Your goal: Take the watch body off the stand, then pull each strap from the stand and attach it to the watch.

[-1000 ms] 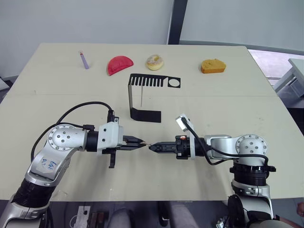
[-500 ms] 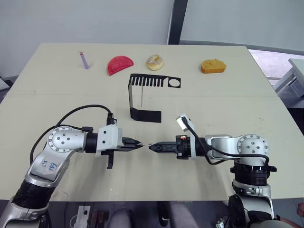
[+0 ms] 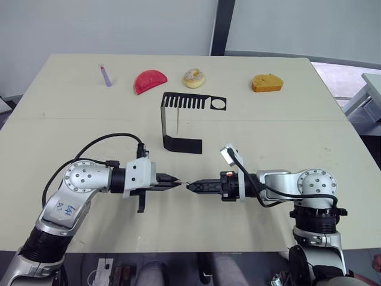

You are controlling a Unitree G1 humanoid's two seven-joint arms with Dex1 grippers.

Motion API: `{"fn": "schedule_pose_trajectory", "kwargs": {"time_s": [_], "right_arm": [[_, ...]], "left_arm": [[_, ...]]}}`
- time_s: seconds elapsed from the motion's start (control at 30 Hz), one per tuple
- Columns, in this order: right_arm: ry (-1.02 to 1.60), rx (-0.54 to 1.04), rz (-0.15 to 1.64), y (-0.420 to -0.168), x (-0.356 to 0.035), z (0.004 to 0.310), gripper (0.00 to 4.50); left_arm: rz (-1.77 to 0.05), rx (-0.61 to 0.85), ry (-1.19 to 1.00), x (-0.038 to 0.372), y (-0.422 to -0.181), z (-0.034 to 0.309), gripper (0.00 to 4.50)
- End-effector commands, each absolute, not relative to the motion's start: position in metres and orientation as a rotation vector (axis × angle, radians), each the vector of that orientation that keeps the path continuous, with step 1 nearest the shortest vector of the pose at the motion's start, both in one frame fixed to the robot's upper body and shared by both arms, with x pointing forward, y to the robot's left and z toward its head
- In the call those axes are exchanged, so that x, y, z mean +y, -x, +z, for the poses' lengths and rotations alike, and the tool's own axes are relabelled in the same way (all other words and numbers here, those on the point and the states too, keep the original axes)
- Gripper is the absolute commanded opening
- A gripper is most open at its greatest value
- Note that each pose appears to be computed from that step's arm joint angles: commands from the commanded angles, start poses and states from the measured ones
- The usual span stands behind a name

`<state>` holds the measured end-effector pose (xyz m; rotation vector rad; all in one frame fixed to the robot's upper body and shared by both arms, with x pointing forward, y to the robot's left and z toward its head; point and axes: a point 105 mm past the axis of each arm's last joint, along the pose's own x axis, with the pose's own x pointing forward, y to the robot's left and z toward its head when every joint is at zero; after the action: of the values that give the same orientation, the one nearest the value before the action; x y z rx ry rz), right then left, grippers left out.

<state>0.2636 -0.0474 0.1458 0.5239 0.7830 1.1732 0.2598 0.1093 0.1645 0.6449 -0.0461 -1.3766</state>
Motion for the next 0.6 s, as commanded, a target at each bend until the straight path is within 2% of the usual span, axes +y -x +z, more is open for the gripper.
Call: {"fn": "schedule_pose_trajectory", "kwargs": {"time_s": [0.03, 0.6], "right_arm": [[-0.539, 0.751, 1.191, -0.2612, -0.0467, 0.1520, 1.60], [-0.557, 0.751, 1.178, -0.2605, -0.0445, 0.1541, 1.60]], "left_arm": [[-1.392, -0.098, -0.666, 0.1025, -0.2546, 0.1730, 0.00], [-1.403, -0.090, -0.660, 0.1003, -0.2553, 0.1691, 0.00]]}}
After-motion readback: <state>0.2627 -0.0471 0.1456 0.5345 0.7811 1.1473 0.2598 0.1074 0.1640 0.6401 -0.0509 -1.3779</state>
